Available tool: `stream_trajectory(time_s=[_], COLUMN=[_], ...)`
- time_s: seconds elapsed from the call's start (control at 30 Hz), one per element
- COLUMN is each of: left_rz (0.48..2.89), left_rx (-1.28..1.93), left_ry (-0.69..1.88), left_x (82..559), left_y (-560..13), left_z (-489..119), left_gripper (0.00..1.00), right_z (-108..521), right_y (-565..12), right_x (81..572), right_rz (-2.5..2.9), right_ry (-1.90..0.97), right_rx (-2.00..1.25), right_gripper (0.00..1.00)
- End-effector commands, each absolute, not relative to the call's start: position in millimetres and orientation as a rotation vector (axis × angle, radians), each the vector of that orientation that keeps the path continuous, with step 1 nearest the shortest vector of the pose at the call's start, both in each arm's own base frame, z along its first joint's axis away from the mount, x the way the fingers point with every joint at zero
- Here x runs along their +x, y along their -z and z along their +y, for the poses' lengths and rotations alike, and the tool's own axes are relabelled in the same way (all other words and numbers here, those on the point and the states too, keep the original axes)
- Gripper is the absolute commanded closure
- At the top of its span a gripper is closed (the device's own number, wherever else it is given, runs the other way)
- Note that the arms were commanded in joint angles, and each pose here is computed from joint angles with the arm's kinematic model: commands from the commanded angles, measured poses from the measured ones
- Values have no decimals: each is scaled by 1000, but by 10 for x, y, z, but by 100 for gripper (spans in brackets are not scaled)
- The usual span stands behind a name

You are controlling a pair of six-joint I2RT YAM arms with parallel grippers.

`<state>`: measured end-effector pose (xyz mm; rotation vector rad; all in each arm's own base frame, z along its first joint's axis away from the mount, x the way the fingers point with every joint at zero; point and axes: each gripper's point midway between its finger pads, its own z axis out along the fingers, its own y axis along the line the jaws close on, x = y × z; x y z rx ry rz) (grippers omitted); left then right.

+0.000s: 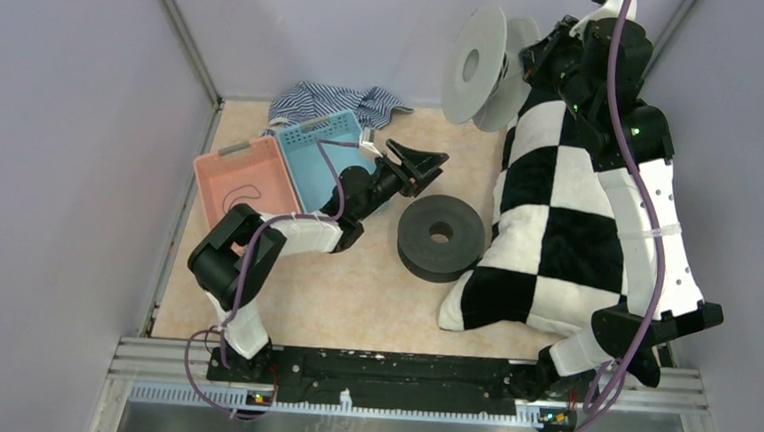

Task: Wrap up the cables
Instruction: Wrap the cable around the cable reel.

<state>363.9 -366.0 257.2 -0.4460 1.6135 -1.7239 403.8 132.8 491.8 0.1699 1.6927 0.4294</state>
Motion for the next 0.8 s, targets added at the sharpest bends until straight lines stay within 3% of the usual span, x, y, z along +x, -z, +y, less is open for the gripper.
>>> stream_trajectory(time_s=[0.0,0.27,0.4,0.53,0.67,0.77], left_rz=[1445,1454,1439,1463,1458,1451], left_rx=[-461,-430,-433,-438,-471,-484], left_ry=[1823,1830,1861,1858,1810,1735], left_x=[3738,3891,3946,3995,4063,4200], left_y=[-3059,-3072,-3043,-2949,-2862,-2861], left_z=[-3665,-3835,-3894,-3946,-3852,-3666], left_gripper=[24,27,35,58,96,100], right_z=[1283,1306,1301,1295,1298,1327], right_y=[-5487,-5470,-5464,-5451,-5460,-5450], right_x=[3867,3893,3887,3882,3856,3818], right_rz=[1514,1520,1523,1526,1527,1545], right_ry=[-500,-506,-504,-499,-496,-493], right_rx=[173,169,170,168,152,111], right_gripper=[100,100,100,100,100,100])
